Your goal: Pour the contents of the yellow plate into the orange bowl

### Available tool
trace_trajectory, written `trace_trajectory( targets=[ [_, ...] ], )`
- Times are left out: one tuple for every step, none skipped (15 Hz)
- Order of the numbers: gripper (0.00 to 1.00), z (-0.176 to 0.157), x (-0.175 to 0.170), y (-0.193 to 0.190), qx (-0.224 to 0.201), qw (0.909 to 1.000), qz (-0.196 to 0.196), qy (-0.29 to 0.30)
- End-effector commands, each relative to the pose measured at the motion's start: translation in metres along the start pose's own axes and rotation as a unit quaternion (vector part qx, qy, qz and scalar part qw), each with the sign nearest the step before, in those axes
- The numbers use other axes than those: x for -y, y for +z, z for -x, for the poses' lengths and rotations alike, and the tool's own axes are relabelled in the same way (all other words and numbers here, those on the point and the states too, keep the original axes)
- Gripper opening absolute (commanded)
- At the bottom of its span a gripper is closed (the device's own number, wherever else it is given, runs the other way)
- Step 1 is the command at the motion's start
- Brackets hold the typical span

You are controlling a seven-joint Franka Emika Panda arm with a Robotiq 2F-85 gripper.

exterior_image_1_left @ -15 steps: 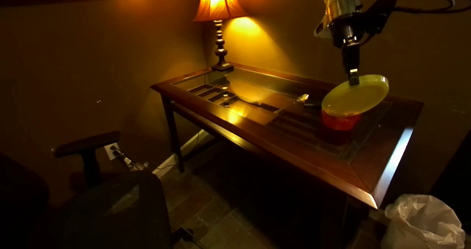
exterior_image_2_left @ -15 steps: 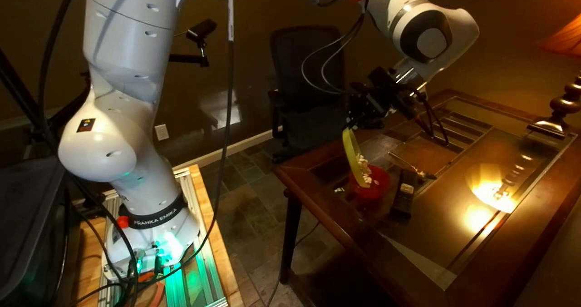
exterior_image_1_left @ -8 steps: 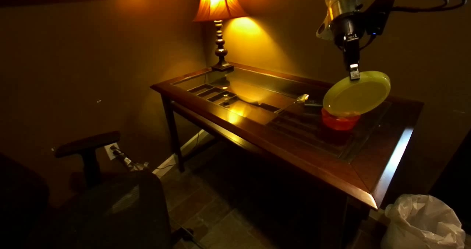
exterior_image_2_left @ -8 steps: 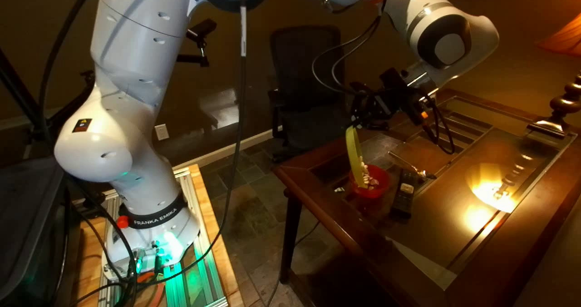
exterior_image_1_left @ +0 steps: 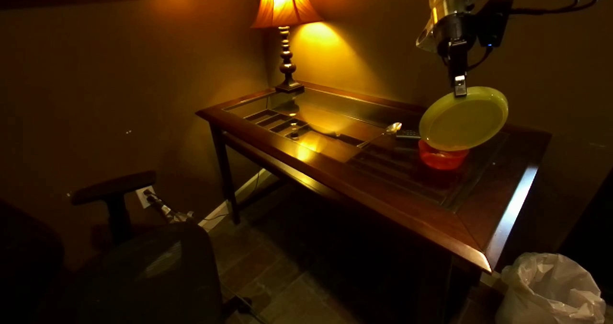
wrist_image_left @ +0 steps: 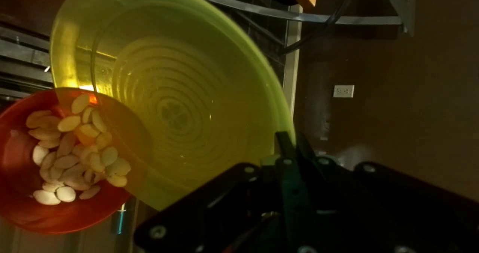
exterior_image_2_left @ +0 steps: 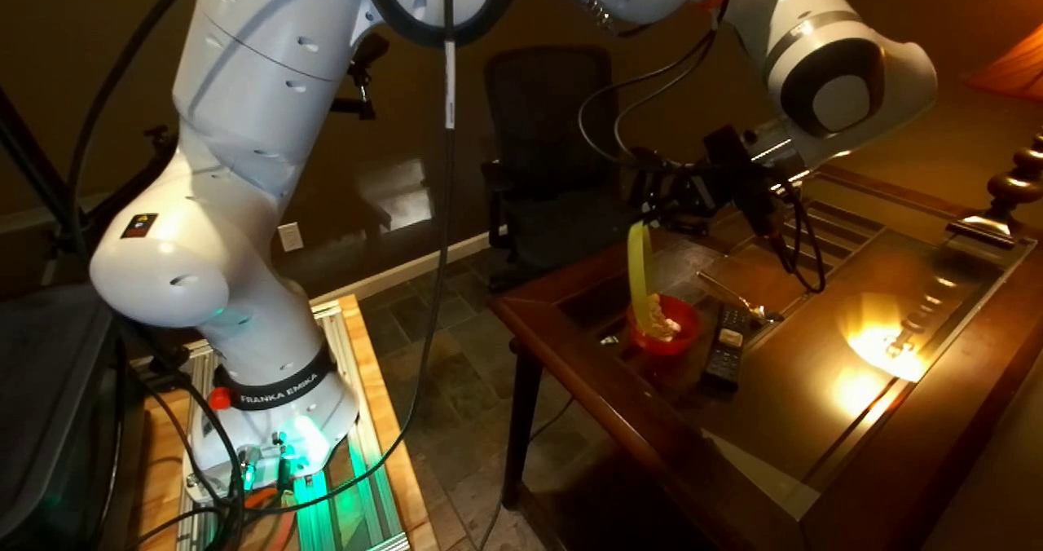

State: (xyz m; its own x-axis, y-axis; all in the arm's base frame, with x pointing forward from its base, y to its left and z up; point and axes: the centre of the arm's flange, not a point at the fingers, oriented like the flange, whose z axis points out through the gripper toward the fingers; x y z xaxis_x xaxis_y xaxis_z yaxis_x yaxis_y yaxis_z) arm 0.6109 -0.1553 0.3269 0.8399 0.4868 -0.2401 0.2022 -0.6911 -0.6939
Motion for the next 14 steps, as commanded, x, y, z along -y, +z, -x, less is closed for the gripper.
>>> trace_trajectory(
  targets=[
    [0.01, -0.01, -0.008, -0.015, -0.017, 0.9991, -0.039, 0.009],
    [0.01, -0.009, -0.01, -0.017, -0.022, 0.9988, -0.043, 0.012],
    [0.01, -0.008, -0.012, -0.018, -0.029, 0.9983, -0.049, 0.015],
    [0.01, -0.008, -0.014, -0.02, -0.036, 0.9975, -0.058, 0.018],
    [0.01, -0.008, -0.017, -0.021, -0.042, 0.9969, -0.063, 0.023],
    [0.01, -0.007, -0.019, -0.022, -0.048, 0.9962, -0.067, 0.028],
    [0.01, -0.005, -0.023, -0.023, -0.054, 0.9953, -0.072, 0.033],
    [0.01, -0.004, -0.026, -0.025, -0.06, 0.9943, -0.079, 0.038],
    [0.01, -0.003, -0.028, -0.026, -0.064, 0.9933, -0.086, 0.043],
    [0.01, -0.002, -0.031, -0.027, -0.068, 0.9923, -0.091, 0.049],
    [0.01, 0.0, -0.034, -0.029, -0.073, 0.9906, -0.1, 0.059],
    [0.01, 0.002, -0.036, -0.03, -0.077, 0.9892, -0.105, 0.067],
    [0.01, 0.003, -0.039, -0.031, -0.083, 0.9869, -0.116, 0.076],
    [0.01, 0.005, -0.041, -0.033, -0.09, 0.9848, -0.122, 0.085]
  ],
)
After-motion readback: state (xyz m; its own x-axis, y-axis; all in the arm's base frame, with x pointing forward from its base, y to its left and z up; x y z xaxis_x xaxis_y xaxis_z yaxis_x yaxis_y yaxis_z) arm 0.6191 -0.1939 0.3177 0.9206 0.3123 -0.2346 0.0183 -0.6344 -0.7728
